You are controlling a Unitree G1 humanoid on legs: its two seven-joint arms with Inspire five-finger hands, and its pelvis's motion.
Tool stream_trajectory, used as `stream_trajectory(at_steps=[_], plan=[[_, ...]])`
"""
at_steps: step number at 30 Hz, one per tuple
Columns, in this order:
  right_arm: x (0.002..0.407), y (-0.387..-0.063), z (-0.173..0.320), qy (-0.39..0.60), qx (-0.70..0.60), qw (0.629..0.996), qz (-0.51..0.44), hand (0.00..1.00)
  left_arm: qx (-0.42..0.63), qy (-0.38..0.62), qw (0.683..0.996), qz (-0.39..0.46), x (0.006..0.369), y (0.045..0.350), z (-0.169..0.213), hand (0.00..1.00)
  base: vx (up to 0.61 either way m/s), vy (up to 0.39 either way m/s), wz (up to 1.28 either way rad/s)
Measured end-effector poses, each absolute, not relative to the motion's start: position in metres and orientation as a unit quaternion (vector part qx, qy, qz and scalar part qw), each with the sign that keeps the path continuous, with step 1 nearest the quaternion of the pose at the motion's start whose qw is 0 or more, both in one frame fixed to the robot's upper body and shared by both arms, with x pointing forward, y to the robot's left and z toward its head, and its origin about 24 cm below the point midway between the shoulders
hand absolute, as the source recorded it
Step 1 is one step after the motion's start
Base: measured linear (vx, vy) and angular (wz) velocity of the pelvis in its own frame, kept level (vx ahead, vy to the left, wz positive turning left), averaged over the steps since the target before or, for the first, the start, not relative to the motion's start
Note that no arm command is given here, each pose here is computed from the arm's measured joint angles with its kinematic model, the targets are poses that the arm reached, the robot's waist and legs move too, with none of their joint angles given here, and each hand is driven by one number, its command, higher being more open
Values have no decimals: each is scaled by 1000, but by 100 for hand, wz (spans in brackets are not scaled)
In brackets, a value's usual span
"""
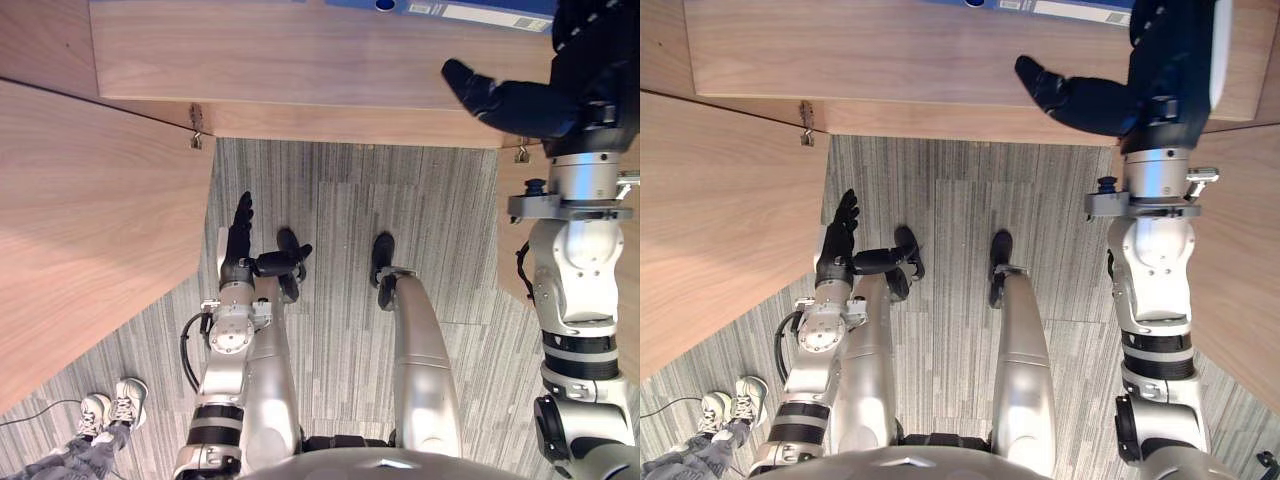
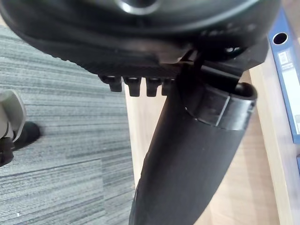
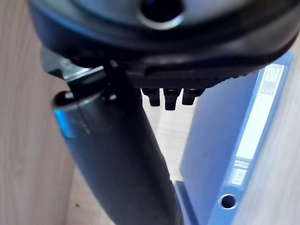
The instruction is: Walk over to the cabinet, pick up the folder, carry it to the office cabinet, place the folder inside the office cabinet, then close the office cabinet door
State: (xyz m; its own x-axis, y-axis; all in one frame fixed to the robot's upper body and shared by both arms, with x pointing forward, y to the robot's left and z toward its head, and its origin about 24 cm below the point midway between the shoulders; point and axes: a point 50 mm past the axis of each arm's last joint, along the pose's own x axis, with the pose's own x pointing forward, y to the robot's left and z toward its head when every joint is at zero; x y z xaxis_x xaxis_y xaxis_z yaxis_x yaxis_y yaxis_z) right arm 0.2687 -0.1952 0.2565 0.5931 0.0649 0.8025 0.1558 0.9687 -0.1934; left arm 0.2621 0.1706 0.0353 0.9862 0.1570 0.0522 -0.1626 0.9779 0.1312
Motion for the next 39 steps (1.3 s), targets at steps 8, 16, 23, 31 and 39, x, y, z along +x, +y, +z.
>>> stream_trajectory(at_steps=[8, 16, 23, 31, 39], plan=[[281, -188, 247, -421, -227, 877, -51, 0, 61, -48, 993, 85, 260, 169, 48, 100, -3, 21, 1], [295, -192, 245, -394, -280, 872, -85, 0, 66, -63, 991, 100, 255, 178, 55, 100, -2, 43, 2], [302, -185, 254, -402, -286, 866, -78, 0, 70, -89, 988, 109, 252, 182, 67, 100, -16, 54, 2], [314, -197, 283, -407, -313, 851, -108, 0, 75, -104, 985, 119, 244, 188, 74, 100, -7, 43, 1], [325, -214, 303, -391, -334, 846, -141, 0, 53, -117, 984, 124, 240, 189, 80, 100, -21, 31, 2]])
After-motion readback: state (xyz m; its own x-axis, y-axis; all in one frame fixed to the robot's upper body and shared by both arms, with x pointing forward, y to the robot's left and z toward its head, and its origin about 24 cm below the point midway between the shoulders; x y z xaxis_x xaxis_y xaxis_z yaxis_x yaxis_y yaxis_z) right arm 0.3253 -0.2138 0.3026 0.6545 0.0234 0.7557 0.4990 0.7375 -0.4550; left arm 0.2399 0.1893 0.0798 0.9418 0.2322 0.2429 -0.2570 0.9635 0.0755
